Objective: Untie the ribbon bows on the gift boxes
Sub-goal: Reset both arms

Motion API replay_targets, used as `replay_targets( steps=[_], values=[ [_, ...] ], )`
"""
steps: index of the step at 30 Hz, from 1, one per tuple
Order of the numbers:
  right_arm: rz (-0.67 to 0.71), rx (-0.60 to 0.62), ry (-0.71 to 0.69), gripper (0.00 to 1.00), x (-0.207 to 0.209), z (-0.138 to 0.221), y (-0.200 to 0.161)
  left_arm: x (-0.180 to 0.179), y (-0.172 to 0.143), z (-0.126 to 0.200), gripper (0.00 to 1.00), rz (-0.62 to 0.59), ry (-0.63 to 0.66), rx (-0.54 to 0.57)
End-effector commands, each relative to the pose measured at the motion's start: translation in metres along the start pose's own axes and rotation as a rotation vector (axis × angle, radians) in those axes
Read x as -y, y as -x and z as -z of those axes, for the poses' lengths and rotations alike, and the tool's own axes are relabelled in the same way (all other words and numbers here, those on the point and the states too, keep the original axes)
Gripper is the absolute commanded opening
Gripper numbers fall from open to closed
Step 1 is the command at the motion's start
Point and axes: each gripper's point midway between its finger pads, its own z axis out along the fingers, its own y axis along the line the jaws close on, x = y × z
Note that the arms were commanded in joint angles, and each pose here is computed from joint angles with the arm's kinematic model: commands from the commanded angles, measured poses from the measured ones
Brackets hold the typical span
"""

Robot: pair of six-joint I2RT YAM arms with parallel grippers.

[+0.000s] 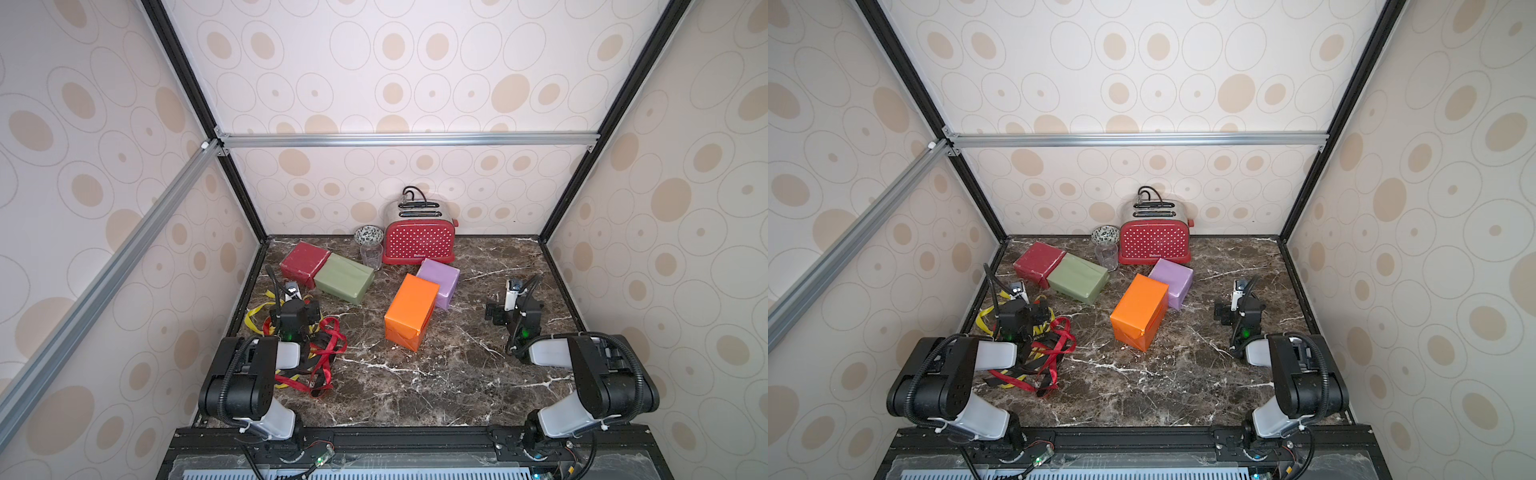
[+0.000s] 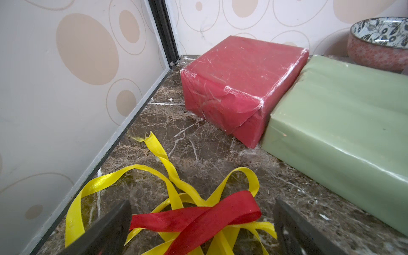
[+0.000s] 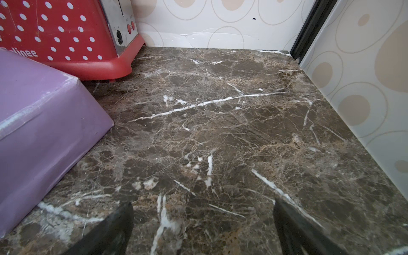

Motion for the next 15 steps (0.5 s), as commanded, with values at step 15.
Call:
replay_targets(
  steps=[15],
  values=[
    [-0.011,0.123,0.008,1.0,0.0,0.023,0.004,0.0,0.016,-0.001,0.99,0.001,-0.002,0.041]
  ],
)
